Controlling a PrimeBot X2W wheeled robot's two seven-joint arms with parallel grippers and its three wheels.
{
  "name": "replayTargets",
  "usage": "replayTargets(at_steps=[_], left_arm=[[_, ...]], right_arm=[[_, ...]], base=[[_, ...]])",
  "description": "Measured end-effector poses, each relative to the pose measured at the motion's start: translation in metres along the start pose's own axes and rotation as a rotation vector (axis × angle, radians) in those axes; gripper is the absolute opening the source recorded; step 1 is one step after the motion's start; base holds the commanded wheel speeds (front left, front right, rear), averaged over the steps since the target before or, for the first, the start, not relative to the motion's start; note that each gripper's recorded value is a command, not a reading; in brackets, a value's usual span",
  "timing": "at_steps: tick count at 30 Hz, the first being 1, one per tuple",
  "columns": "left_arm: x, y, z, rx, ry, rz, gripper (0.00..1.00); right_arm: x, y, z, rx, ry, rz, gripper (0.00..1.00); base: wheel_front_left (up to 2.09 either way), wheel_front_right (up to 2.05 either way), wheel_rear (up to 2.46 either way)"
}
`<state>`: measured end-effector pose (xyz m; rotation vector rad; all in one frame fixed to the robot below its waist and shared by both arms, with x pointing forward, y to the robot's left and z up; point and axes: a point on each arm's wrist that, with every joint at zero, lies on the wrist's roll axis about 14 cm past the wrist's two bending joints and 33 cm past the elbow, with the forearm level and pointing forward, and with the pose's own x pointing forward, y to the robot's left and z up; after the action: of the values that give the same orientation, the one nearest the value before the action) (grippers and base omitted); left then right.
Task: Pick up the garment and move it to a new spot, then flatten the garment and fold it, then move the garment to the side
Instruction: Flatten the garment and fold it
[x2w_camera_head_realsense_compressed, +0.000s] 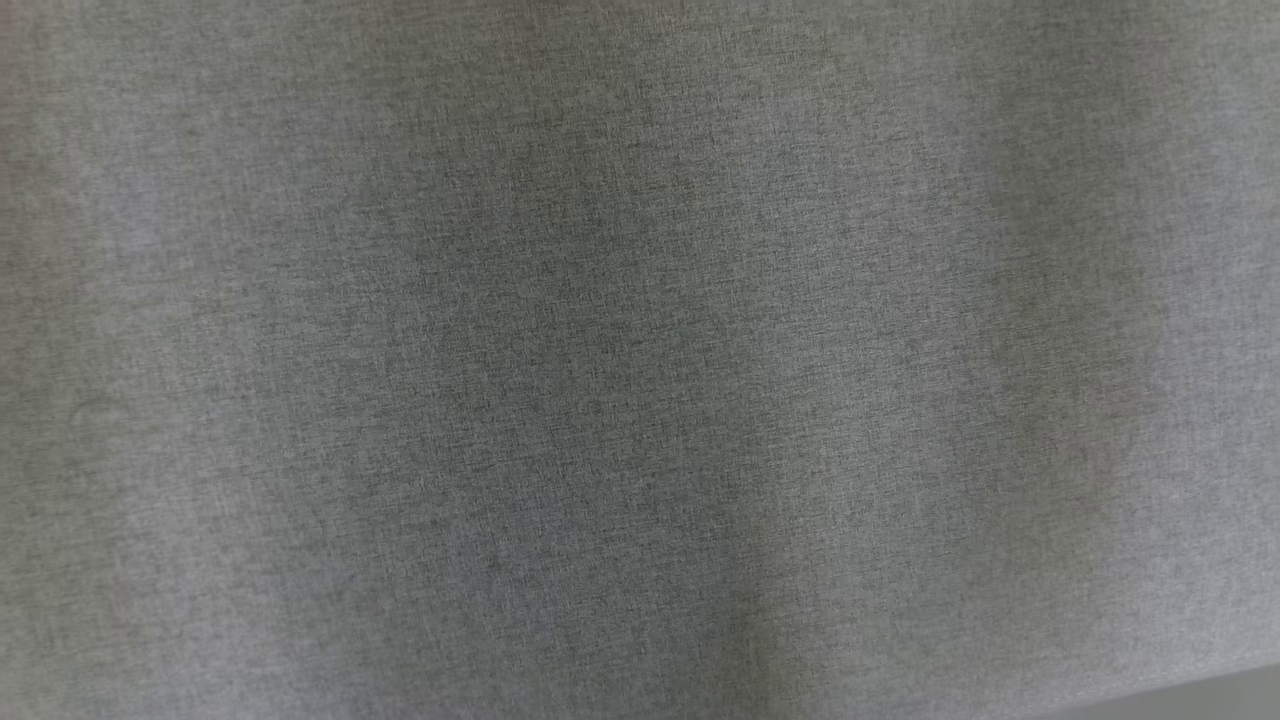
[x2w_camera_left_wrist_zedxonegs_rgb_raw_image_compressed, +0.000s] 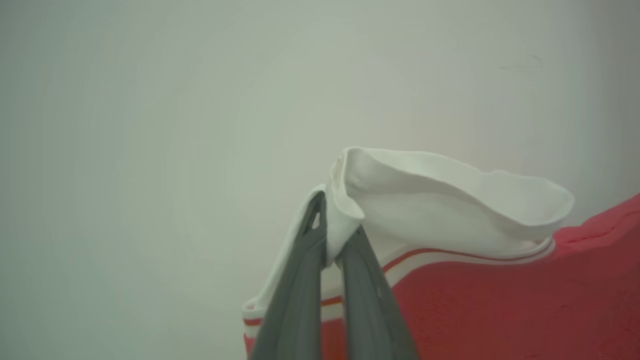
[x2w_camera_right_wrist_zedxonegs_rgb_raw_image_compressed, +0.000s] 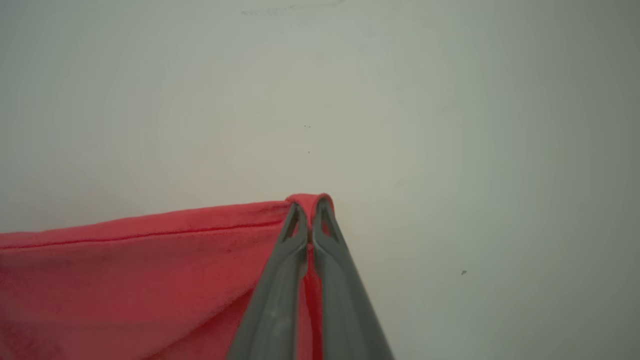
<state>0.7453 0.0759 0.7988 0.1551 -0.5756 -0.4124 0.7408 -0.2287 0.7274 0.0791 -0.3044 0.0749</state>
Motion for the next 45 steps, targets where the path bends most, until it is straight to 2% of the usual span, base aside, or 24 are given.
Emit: replayTargets(at_steps=[10, 22, 26, 32, 37, 45], left_arm=[[0.0, 0.0, -0.022, -0.001, 0.036, 0.003, 0.0], [-0.005, 0.003, -0.028, 0.012, 0.045, 0.005, 0.0], [-0.012, 0.002, -0.038, -0.025, 0.066, 0.01, 0.0], [-0.033, -0.011, -0.055, -0.052, 0.11, -0.024, 0.0], [-0.057, -0.008, -0.06, -0.104, 0.12, -0.01, 0.0], [-0.126, -0.039, -0.081, -0.208, 0.186, -0.023, 0.0]], right_arm=[[0.004, 0.008, -0.017, -0.012, 0.031, 0.015, 0.0], [0.005, 0.008, -0.019, -0.028, 0.035, 0.019, 0.0], [-0.001, 0.009, -0.023, -0.041, 0.046, 0.028, 0.0], [-0.022, 0.006, -0.045, -0.03, 0.103, 0.041, 0.0], [-0.049, 0.015, -0.068, 0.012, 0.165, 0.077, 0.0], [-0.111, 0.017, -0.101, 0.095, 0.277, 0.109, 0.0]], base=[[0.0, 0.0, 0.0], [0.0, 0.0, 0.0], [0.0, 0.0, 0.0], [0.0, 0.0, 0.0], [0.0, 0.0, 0.0], [0.0, 0.0, 0.0]])
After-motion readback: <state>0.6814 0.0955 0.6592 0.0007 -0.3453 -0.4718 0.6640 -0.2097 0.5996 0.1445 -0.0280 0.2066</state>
